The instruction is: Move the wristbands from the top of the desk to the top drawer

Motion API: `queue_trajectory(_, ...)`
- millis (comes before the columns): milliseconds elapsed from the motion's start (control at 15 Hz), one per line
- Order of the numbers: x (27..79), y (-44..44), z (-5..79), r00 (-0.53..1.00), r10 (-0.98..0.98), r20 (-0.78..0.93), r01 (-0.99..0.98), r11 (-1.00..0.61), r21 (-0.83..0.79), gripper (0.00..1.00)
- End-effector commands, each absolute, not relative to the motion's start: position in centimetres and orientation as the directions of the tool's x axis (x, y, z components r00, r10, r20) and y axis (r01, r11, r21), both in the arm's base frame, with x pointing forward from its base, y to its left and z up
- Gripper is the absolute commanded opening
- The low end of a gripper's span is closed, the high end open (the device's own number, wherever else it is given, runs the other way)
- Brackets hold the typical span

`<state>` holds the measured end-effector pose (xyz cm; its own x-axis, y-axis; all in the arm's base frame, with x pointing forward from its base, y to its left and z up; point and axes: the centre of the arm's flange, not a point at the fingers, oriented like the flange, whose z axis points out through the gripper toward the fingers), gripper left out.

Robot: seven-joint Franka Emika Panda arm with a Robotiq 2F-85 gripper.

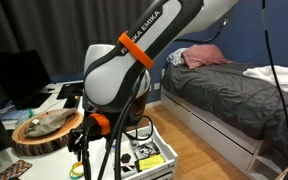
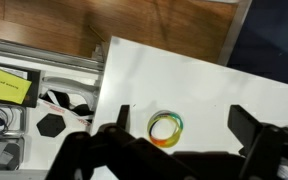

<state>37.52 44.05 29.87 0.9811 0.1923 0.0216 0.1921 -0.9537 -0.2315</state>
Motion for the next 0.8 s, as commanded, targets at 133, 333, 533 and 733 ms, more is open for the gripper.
queue_trajectory(133, 39.8, 45.8, 28.5, 0.994, 0.1, 0.053, 0.107, -0.979, -0.176, 1.0)
queue_trajectory(333, 40.5, 47.6, 27.3, 0.994, 0.092, 0.067, 0.098, -0.99, -0.098, 1.0)
queue_trajectory(533, 41.0, 49.5, 25.8, 0.994, 0.073, 0.079, 0.074, -0.997, -0.015, 1.0)
queue_trajectory(733, 41.7, 51.4, 24.4, 0.996, 0.055, 0.064, 0.054, -0.998, 0.025, 1.0)
